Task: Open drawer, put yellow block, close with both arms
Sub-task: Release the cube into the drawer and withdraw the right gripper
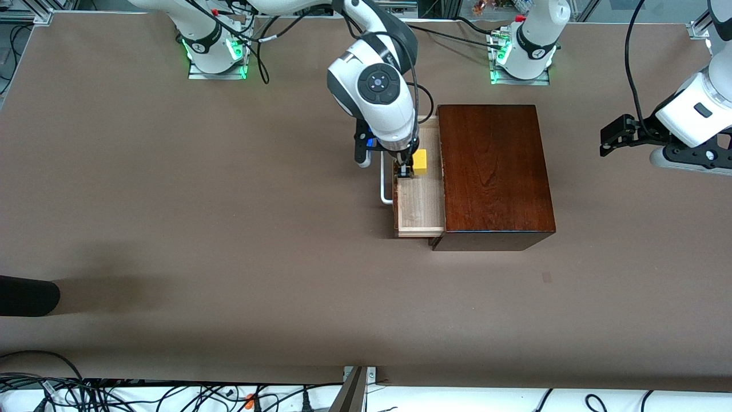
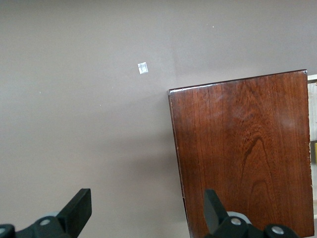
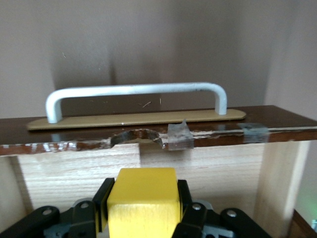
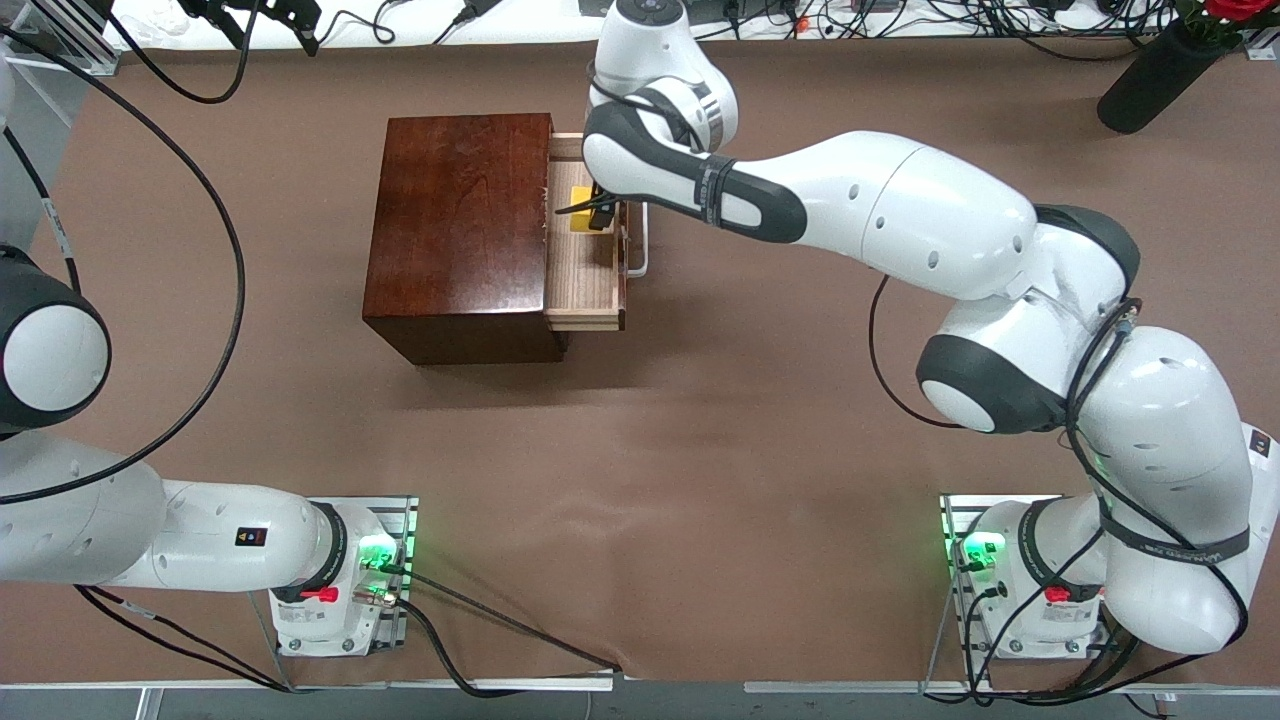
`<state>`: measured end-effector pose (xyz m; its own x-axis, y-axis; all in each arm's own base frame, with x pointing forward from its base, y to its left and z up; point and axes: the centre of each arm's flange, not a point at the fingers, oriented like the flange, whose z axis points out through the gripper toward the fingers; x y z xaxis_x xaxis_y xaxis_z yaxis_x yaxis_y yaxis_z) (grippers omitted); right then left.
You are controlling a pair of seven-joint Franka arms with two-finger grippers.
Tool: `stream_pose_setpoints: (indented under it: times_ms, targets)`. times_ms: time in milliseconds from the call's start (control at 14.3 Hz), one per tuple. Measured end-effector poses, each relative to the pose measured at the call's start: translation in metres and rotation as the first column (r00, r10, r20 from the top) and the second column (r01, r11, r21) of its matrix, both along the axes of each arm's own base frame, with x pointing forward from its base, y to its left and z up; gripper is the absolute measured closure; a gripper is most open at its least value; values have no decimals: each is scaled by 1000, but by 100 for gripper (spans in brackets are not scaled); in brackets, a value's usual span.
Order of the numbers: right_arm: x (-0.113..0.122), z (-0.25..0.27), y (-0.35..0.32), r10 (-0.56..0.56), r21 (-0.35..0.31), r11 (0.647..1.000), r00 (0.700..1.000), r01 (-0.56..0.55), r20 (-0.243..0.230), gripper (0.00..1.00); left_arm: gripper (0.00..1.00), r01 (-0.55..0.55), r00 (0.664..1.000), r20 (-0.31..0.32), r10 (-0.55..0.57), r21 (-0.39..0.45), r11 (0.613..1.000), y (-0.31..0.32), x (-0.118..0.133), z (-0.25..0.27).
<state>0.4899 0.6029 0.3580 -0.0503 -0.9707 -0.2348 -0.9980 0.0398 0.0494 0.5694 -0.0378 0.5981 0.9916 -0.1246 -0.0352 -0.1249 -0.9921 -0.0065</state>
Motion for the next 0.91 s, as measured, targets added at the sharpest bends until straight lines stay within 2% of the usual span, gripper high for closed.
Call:
stream_pose_setpoints:
  times_ms: [350,490,700,910]
  targets:
    - [-10,-31,11,8,-20,1000,1000,-8,-6,44,0,0,1000,-1,0,0,1000,0,0,0]
    - [-9,-29,12,8,-18,1000,1000,-8,-4,30,0,0,1000,-1,0,0,1000,0,0,0]
    - [-2,-8,4,7,-43,999,1000,-8,-20,1,0,0,1000,-1,0,0,1000,0,0,-1]
    - [25,65,-39,10,-48,999,999,-13,-49,0,0,0,1000,-1,0,0,1000,0,0,-1]
